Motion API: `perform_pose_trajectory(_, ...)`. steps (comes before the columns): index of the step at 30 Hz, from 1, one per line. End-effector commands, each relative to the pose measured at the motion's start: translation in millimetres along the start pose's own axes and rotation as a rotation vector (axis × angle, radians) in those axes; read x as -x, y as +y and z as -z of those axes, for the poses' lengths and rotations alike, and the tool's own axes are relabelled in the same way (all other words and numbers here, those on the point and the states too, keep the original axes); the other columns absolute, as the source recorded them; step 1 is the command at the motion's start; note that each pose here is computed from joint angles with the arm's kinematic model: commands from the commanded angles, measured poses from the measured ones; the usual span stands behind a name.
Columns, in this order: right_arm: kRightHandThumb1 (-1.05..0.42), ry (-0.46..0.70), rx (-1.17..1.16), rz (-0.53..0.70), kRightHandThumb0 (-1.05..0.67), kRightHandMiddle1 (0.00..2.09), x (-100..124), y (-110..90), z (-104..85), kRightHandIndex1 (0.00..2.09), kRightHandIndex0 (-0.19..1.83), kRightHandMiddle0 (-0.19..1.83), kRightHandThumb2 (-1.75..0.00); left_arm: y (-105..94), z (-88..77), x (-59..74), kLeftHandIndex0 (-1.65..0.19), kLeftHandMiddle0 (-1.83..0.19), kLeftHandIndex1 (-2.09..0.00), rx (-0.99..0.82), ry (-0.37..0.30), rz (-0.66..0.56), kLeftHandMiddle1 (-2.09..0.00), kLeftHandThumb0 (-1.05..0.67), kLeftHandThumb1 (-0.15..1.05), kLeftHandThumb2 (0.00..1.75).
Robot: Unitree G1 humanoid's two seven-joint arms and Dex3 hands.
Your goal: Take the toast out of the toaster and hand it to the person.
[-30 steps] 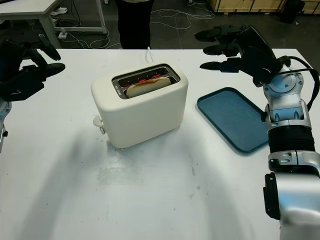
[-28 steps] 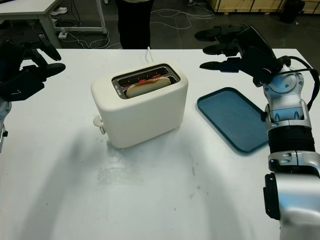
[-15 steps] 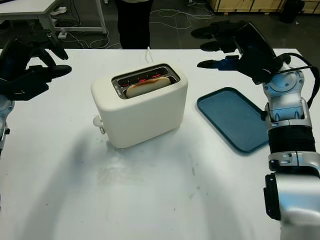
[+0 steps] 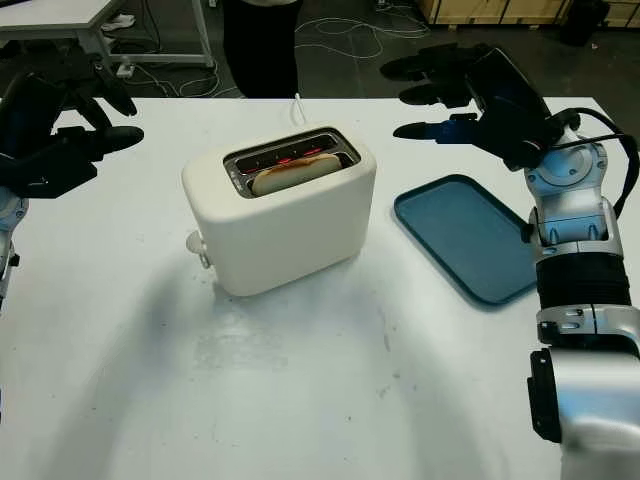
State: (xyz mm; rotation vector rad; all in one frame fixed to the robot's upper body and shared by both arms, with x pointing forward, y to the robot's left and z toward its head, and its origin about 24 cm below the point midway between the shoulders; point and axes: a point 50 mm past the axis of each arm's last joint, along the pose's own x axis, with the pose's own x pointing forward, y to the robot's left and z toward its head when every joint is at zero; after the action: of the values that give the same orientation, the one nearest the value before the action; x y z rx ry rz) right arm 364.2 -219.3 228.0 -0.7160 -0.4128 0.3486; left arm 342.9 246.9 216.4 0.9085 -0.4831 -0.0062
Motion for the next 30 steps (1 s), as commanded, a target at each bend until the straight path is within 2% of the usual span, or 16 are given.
perform_pose_trajectory(1,-0.74,-0.016,0.008,-0.005,-0.47,0.00,1.9,0.1,-1.0,0.01,0.86,0.79,0.00,4.9,2.8,2.3,-0.56,-0.69,-1.44,-0.019,0.012,-0.010,-1.43,-1.05,0.92,0.19)
perform_pose_trajectory(7,-0.75,-0.010,0.010,-0.008,-0.52,0.00,1.7,-0.1,-0.7,0.01,0.87,0.80,0.00,4.8,2.9,2.6,-0.55,-0.68,-1.44,-0.022,0.011,-0.011,-1.43,-1.05,0.92,0.19)
perform_pose_trajectory(20,-0.74,-0.019,0.025,-0.001,-0.46,0.00,3.6,-1.4,-0.8,0.01,0.87,0.80,0.00,3.6,4.8,3.5,-0.54,-0.68,-1.46,-0.015,0.014,-0.023,-1.44,-1.05,0.92,0.22)
perform_pose_trajectory(30,-0.75,-0.013,0.019,0.007,-0.49,0.00,4.2,-2.3,-0.7,0.01,0.87,0.80,0.00,2.7,4.2,2.4,-0.54,-0.67,-1.48,-0.016,0.009,-0.017,-1.46,-1.05,0.92,0.22)
